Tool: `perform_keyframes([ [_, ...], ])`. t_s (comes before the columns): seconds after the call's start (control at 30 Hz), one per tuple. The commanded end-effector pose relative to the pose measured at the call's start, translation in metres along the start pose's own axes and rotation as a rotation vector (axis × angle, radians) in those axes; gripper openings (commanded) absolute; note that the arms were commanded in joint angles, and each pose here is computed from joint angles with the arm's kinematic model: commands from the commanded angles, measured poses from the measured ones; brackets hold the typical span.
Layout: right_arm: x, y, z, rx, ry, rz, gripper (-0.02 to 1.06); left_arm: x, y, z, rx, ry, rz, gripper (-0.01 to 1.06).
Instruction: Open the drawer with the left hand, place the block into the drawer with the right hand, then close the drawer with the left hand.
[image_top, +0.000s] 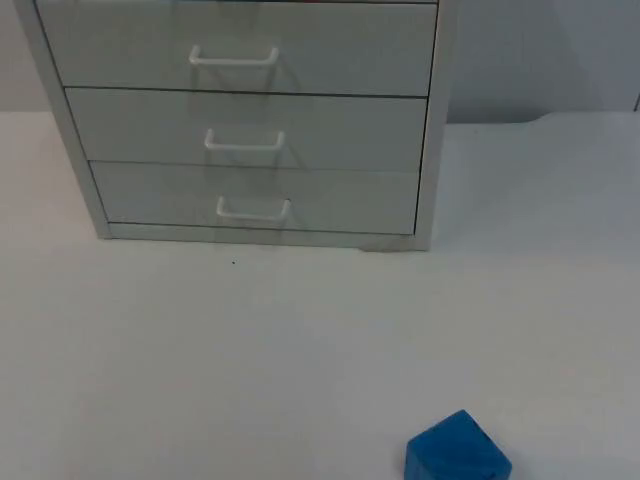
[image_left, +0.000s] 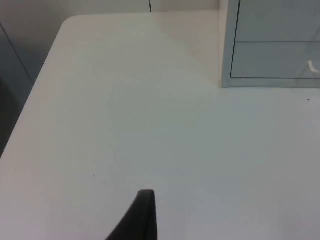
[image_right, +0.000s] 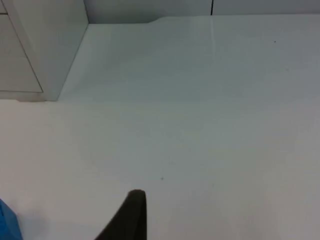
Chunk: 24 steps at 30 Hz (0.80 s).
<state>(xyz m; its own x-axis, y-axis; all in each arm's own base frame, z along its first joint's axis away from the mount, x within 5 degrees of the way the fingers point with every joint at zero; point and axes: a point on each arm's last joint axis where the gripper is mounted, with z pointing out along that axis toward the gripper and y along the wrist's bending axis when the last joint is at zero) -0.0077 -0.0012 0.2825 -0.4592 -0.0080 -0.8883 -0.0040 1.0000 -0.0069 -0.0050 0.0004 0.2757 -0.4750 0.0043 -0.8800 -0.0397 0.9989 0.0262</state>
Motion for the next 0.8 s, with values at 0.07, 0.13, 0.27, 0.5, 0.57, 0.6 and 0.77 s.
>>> perform_keyframes([
  [0.07, -0.016, 0.0, 0.003, 0.012, -0.001, 0.002, 1.05, -0.011, 0.001, -0.002, -0.002, -0.027, 0.002, 1.05],
  [0.13, -0.023, 0.0, 0.004, 0.012, 0.005, 0.002, 1.05, -0.017, 0.001, -0.001, -0.002, -0.028, 0.002, 1.05],
  [0.27, -0.051, 0.0, 0.02, 0.011, 0.053, -0.013, 1.05, -0.036, 0.001, 0.01, 0.001, -0.002, 0.001, 1.05],
  [0.5, -0.085, 0.0, 0.053, 0.007, 0.139, -0.018, 1.05, -0.061, -0.001, 0.037, 0.031, 0.056, -0.021, 1.05],
  [0.57, -0.092, 0.001, 0.065, -0.001, 0.177, -0.01, 1.05, -0.069, -0.001, 0.05, 0.034, 0.103, -0.024, 1.05],
  [0.6, -0.093, 0.001, 0.072, -0.001, 0.201, -0.01, 1.05, -0.073, -0.002, 0.057, 0.038, 0.129, -0.028, 1.05],
  [0.77, -0.099, 0.001, 0.101, -0.007, 0.252, -0.005, 1.05, -0.08, -0.003, 0.087, 0.052, 0.232, -0.047, 1.05],
])
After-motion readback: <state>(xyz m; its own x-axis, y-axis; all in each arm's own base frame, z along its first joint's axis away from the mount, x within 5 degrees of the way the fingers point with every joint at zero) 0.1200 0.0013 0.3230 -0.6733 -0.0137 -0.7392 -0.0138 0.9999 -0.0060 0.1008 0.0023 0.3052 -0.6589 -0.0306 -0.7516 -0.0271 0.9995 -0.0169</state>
